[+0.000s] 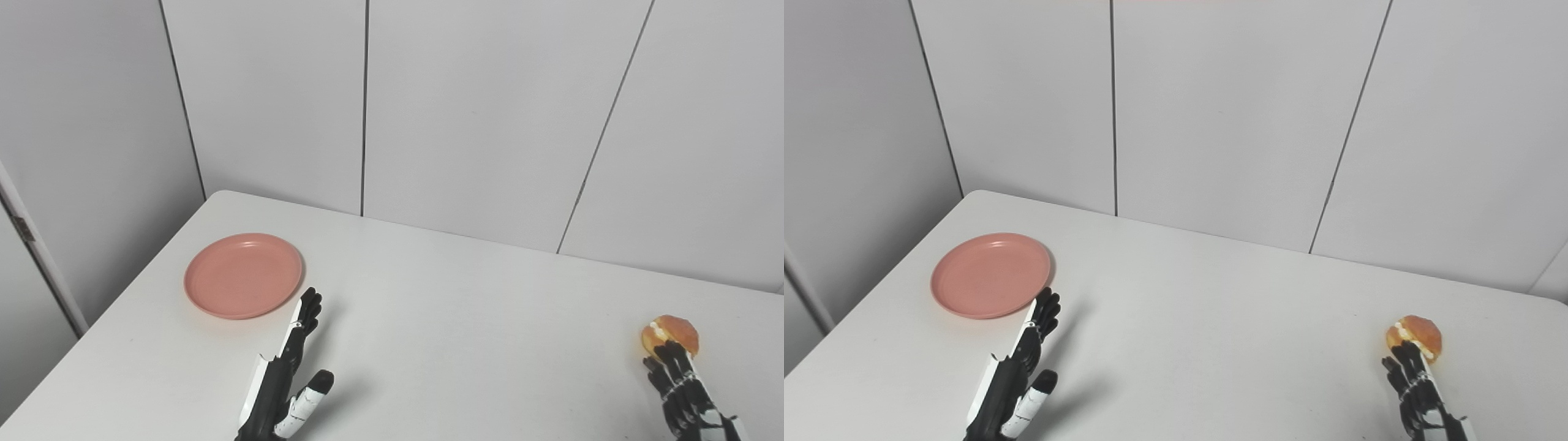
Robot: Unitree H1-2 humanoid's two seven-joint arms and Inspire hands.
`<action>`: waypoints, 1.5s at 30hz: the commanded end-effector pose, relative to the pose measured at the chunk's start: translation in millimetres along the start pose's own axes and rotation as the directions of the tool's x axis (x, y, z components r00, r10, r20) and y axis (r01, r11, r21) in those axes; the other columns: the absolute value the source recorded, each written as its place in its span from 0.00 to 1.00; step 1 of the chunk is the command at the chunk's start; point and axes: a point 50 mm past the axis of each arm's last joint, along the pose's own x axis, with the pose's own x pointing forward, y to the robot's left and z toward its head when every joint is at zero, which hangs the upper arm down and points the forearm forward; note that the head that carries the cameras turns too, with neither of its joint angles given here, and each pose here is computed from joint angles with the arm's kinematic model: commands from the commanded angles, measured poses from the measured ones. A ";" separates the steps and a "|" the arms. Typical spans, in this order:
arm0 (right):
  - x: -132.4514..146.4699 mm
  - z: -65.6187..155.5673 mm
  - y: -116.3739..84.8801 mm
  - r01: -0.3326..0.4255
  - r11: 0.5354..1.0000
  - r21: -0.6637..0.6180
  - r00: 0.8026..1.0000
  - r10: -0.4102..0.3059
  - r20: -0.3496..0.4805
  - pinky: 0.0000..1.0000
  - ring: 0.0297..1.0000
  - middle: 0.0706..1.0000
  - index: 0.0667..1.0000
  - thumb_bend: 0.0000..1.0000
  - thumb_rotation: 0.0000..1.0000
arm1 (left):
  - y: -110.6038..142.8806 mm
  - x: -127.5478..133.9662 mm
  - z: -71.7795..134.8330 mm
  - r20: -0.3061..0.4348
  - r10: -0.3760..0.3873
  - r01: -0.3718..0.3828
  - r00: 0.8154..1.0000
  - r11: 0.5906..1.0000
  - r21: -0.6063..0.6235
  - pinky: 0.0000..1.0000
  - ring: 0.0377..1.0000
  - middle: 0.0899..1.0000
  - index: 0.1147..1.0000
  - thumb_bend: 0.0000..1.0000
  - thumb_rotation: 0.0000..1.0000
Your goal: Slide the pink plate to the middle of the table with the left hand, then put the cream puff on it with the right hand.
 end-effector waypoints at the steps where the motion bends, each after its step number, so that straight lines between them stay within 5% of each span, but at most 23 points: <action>1: -34.3 -37.3 6.7 0.038 0.999 0.031 0.991 -0.033 -0.126 0.99 0.93 0.96 0.96 0.92 1.00 | -37.6 -13.4 -32.1 -0.145 -0.003 -0.018 0.989 0.990 -0.139 0.97 0.99 0.99 1.00 0.84 0.88; 6: -35.7 -35.1 7.1 0.042 0.999 0.030 0.992 -0.038 -0.117 0.97 0.92 0.95 0.96 0.93 1.00 | -30.8 -4.1 -15.8 -0.143 0.034 -0.071 0.989 0.962 -0.263 0.96 0.97 0.97 0.97 0.86 0.85; 11: -39.7 -32.7 7.3 0.051 0.998 0.026 0.993 -0.048 -0.106 0.94 0.90 0.94 0.95 0.93 1.00 | -15.3 19.7 7.2 -0.058 0.035 -0.050 0.998 0.958 -0.281 0.89 0.90 0.89 0.92 0.94 0.87; 20: -43.0 -31.7 8.7 0.048 0.999 0.019 0.993 -0.046 -0.110 0.93 0.90 0.94 0.95 0.95 1.00 | 15.8 80.9 53.2 0.109 0.025 0.007 0.994 0.959 -0.284 0.85 0.92 0.92 0.91 1.00 0.83; 26: -42.7 -32.0 10.9 0.048 0.999 0.018 0.993 -0.045 -0.109 0.93 0.90 0.94 0.95 0.95 1.00 | 48.2 108.1 58.8 0.205 0.051 0.008 0.977 0.961 -0.278 0.83 0.91 0.91 0.90 0.98 0.83; 32: -41.4 -33.3 12.2 0.043 0.999 0.013 0.993 -0.042 -0.106 0.93 0.89 0.93 0.94 0.94 1.00 | 69.4 128.3 90.8 0.281 0.102 -0.032 0.954 0.969 -0.245 0.83 0.91 0.91 0.91 0.99 0.84; 45: -42.2 -33.1 11.5 0.037 0.999 0.010 0.993 -0.035 -0.111 0.92 0.89 0.93 0.94 0.94 1.00 | 179.7 176.8 67.8 0.315 0.203 -0.211 0.927 0.977 -0.011 0.94 0.94 0.89 0.90 1.00 0.87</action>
